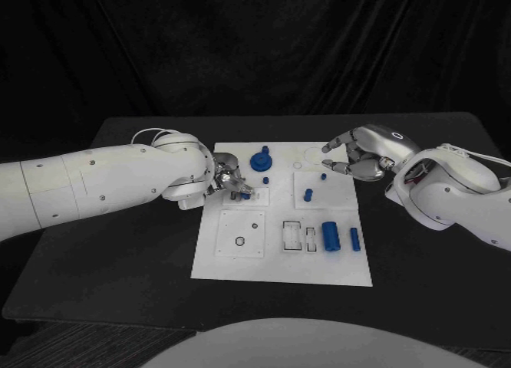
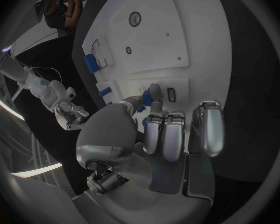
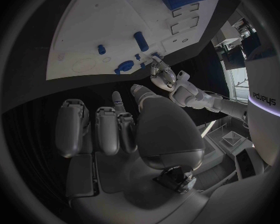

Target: Assemble the parts on the task board

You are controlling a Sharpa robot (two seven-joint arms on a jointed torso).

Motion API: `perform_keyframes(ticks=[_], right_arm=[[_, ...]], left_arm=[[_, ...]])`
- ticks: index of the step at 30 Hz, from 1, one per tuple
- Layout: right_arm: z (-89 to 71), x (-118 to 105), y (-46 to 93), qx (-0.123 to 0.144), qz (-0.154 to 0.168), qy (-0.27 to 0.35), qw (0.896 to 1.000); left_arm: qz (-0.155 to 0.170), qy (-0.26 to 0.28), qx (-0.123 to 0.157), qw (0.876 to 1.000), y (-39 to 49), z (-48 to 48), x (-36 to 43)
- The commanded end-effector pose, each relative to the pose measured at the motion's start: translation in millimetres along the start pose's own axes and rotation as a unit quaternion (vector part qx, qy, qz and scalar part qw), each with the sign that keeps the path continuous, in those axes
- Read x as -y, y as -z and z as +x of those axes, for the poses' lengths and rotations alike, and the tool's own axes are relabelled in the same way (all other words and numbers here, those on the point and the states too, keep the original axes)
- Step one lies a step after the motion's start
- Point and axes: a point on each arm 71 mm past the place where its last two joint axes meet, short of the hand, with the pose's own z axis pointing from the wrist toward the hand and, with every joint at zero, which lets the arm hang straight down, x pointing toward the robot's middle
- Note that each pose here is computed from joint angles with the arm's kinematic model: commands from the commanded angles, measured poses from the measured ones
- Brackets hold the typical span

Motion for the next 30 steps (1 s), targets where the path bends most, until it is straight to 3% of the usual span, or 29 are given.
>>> perform_keyframes(ticks=[1,30], right_arm=[[1.3,0.6,0.2,-0.002,0.005,0.002,1.0],[2.2,1.4,0.7,-0.008,0.008,0.002,1.0]], left_arm=[[0.005,0.002,-0.004,1.0,-0.1,2.0,1.5],[0.001,0.001,-0.004,1.0,-1.5,2.1,2.6]])
